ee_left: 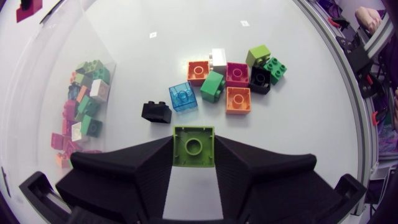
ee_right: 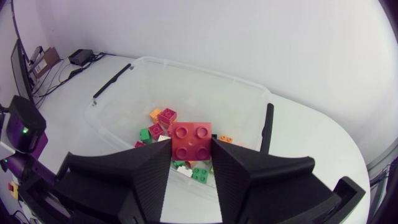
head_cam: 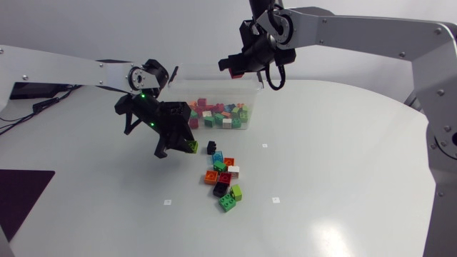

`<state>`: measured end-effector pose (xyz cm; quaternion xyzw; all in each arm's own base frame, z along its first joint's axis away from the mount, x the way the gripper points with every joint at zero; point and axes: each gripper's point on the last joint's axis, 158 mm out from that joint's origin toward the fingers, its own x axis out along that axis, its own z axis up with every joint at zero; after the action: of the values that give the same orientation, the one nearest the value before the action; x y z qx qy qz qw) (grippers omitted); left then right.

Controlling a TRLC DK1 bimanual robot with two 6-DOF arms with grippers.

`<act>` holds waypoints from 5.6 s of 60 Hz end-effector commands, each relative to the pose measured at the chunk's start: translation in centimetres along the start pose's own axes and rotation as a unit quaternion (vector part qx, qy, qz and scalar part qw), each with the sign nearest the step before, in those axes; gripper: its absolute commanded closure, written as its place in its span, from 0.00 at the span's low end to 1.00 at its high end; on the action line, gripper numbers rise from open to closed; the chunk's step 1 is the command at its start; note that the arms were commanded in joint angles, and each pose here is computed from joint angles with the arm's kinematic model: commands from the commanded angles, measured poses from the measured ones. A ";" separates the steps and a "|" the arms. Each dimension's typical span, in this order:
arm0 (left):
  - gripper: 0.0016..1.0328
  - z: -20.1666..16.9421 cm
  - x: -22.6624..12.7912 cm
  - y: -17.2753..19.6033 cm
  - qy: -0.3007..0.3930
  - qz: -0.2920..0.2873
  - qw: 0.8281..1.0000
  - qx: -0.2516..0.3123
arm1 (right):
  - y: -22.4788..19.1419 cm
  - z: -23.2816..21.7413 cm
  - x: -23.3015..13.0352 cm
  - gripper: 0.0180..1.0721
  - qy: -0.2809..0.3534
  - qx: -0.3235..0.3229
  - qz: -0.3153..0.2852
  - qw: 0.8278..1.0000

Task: Place the duplo bricks in the container

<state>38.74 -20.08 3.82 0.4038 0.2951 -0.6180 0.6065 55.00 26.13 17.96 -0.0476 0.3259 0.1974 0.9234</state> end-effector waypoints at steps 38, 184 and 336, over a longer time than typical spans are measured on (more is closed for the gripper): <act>0.71 6.9 -11.6 6.7 -0.112 0.195 0.971 -0.078 | -1.4 -1.0 -1.9 0.14 0.016 -0.008 -0.006 1.000; 0.05 6.6 -23.5 12.9 -0.248 0.454 0.833 -0.197 | 11.1 -20.8 6.0 0.18 0.306 -0.049 0.032 0.950; 0.05 4.5 -20.6 1.4 -0.202 0.402 0.883 -0.135 | 7.7 -18.5 1.1 0.73 0.286 0.129 -0.094 0.945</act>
<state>39.00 -13.52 24.83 0.2576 0.0571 -0.3336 0.9050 42.38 30.53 2.68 -0.0063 0.5963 0.0426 0.8016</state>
